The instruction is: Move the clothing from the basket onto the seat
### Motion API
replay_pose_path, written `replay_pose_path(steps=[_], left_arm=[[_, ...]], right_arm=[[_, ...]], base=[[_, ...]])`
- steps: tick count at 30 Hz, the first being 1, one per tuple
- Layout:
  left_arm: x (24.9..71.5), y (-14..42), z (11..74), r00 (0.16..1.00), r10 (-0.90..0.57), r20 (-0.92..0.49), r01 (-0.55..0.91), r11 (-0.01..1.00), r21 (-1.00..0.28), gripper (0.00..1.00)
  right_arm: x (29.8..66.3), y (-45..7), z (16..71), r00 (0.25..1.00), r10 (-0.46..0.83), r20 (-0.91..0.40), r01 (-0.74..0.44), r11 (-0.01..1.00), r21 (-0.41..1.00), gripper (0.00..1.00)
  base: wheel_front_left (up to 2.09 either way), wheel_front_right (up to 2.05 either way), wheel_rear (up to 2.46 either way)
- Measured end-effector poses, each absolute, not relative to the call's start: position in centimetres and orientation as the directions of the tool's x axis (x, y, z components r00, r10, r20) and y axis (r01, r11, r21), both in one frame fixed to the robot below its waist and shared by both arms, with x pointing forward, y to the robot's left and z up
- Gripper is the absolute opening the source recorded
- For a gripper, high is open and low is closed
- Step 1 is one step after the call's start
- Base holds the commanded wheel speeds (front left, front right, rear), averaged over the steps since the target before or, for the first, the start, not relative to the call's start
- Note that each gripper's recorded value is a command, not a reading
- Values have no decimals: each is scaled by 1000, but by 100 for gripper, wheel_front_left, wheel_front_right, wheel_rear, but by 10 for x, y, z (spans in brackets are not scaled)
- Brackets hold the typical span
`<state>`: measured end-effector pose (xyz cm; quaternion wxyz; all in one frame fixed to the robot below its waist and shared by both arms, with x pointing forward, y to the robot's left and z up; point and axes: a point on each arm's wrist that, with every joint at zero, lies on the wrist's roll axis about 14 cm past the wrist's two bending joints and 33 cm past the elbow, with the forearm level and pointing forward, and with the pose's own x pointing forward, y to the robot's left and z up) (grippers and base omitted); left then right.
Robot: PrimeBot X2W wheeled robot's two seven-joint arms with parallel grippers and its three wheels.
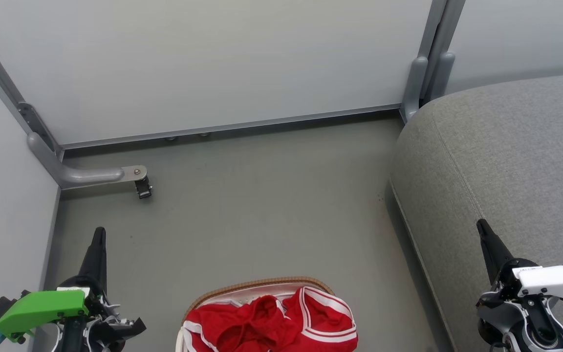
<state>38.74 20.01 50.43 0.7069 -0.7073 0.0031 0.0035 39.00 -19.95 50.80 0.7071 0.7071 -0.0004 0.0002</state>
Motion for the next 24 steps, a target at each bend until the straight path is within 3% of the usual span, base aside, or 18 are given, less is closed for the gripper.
replay_pose_path(steps=[24], left_arm=[[387, 200, 504, 1000, 1, -9, -9, -1, -1000, 0]], right_arm=[[390, -199, 508, 1000, 0, 1, -1, -1, 1000, 0]], base=[[0, 0, 0]])
